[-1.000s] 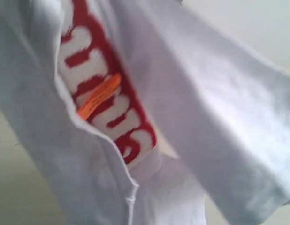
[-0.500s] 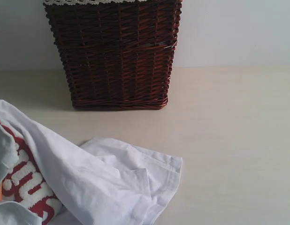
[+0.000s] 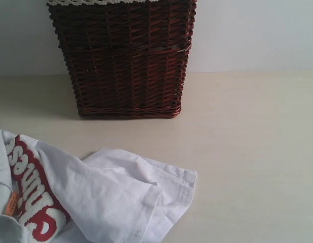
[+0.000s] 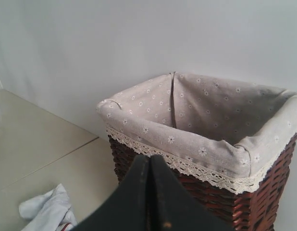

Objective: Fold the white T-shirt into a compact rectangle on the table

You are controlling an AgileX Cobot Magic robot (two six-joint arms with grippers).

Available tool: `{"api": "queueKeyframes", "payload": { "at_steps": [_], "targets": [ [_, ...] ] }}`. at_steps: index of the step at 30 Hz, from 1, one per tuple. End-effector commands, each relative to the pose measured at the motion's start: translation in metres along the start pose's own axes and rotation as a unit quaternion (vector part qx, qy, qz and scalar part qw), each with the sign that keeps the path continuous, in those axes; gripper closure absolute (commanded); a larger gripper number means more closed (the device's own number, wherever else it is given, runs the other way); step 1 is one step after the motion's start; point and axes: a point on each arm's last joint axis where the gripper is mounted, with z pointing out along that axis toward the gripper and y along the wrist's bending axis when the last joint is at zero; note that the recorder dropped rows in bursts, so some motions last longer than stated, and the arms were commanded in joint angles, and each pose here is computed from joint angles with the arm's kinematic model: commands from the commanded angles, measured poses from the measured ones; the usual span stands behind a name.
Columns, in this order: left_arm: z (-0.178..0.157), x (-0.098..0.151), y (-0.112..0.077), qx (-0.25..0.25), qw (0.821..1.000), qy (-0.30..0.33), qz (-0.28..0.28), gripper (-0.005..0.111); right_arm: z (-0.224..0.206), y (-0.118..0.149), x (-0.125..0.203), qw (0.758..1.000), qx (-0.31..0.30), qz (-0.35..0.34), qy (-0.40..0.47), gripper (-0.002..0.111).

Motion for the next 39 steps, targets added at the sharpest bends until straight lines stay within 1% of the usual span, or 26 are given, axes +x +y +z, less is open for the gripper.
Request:
{"api": "queueKeyframes", "payload": {
  "at_steps": [1, 2, 3, 4, 6, 8, 9, 10, 11, 13, 14, 15, 16, 18, 19, 21, 23, 25, 27, 31, 33, 35, 37, 39],
  "targets": [
    [-0.011, -0.003, 0.000, 0.022, 0.999, 0.020, -0.027, 0.050, -0.002, 0.001, -0.003, 1.000, 0.000, -0.001, -0.005, 0.108],
    [-0.011, 0.003, -0.007, 0.059, 0.997, 0.050, -0.029, 0.052, -0.002, 0.001, -0.003, 1.000, 0.000, -0.001, -0.005, 0.108],
    [-0.011, 0.012, -0.017, 0.107, 0.991, 0.082, -0.014, 0.057, -0.002, 0.001, -0.003, 1.000, 0.000, -0.001, -0.005, 0.108],
    [-0.010, 0.033, -0.038, 0.208, 0.967, 0.147, 0.022, 0.067, -0.002, 0.001, -0.003, 1.000, 0.000, -0.001, -0.005, 0.108],
    [-0.011, 0.056, -0.059, 0.303, 0.926, 0.215, 0.072, 0.081, -0.002, 0.001, -0.003, 1.000, 0.000, -0.001, -0.005, 0.108],
    [-0.011, 0.079, -0.073, 0.369, 0.879, 0.274, 0.125, 0.095, -0.002, 0.001, -0.003, 1.000, -0.004, 0.001, -0.004, 0.108],
    [-0.011, 0.090, -0.080, 0.394, 0.858, 0.296, 0.148, 0.101, -0.002, 0.002, -0.003, 1.000, -0.006, 0.003, -0.003, 0.108],
    [-0.011, 0.097, -0.086, 0.407, 0.845, 0.307, 0.163, 0.102, -0.002, 0.002, -0.003, 1.000, -0.008, 0.003, -0.002, 0.108],
    [-0.011, 0.107, -0.092, 0.419, 0.830, 0.315, 0.188, 0.099, -0.002, 0.002, -0.002, 1.000, -0.009, 0.003, -0.002, 0.108],
    [-0.014, 0.122, -0.105, 0.443, 0.801, 0.317, 0.250, 0.085, -0.002, 0.003, -0.002, 1.000, -0.015, 0.003, 0.000, 0.108],
    [-0.015, 0.129, -0.110, 0.456, 0.785, 0.309, 0.285, 0.076, -0.002, 0.004, -0.002, 1.000, -0.017, 0.003, 0.001, 0.108],
    [-0.017, 0.135, -0.114, 0.467, 0.765, 0.300, 0.328, 0.067, -0.002, 0.004, -0.002, 1.000, -0.018, 0.003, 0.001, 0.108],
    [-0.018, 0.142, -0.115, 0.473, 0.738, 0.288, 0.385, 0.060, -0.002, 0.004, -0.002, 1.000, -0.018, 0.003, 0.001, 0.108],
    [-0.015, 0.153, -0.113, 0.462, 0.689, 0.252, 0.499, 0.052, -0.002, 0.004, -0.002, 1.000, -0.018, 0.003, 0.001, 0.108],
    [-0.011, 0.156, -0.111, 0.447, 0.673, 0.234, 0.541, 0.050, -0.002, 0.004, -0.002, 1.000, -0.018, 0.003, 0.001, 0.108],
    [-0.003, 0.161, -0.107, 0.414, 0.657, 0.200, 0.598, 0.050, -0.002, 0.004, -0.002, 1.000, -0.018, 0.003, 0.001, 0.108],
    [0.003, 0.168, -0.102, 0.394, 0.643, 0.181, 0.632, 0.050, -0.002, 0.004, -0.002, 1.000, -0.019, 0.003, 0.001, 0.108],
    [0.005, 0.176, -0.100, 0.392, 0.640, 0.169, 0.639, 0.050, -0.002, 0.004, -0.002, 1.000, -0.019, 0.003, 0.001, 0.108],
    [0.006, 0.182, -0.101, 0.397, 0.633, 0.142, 0.649, 0.050, -0.002, 0.004, -0.002, 1.000, -0.019, 0.003, 0.001, 0.108],
    [0.007, 0.194, -0.099, 0.405, 0.606, 0.110, 0.676, 0.054, -0.002, 0.004, -0.002, 1.000, -0.021, 0.003, 0.002, 0.108],
    [0.007, 0.195, -0.098, 0.406, 0.596, 0.104, 0.685, 0.062, -0.002, 0.005, -0.002, 1.000, -0.024, 0.003, 0.003, 0.108],
    [0.007, 0.196, -0.098, 0.406, 0.596, 0.104, 0.685, 0.075, -0.002, 0.005, -0.001, 1.000, -0.025, 0.003, 0.003, 0.108],
    [0.007, 0.197, -0.098, 0.407, 0.594, 0.108, 0.686, 0.091, -0.002, 0.005, -0.001, 1.000, -0.026, 0.003, 0.004, 0.108],
    [0.006, 0.198, -0.096, 0.408, 0.590, 0.116, 0.687, 0.102, -0.002, 0.006, -0.001, 1.000, -0.029, 0.003, 0.005, 0.108]
  ]
}}
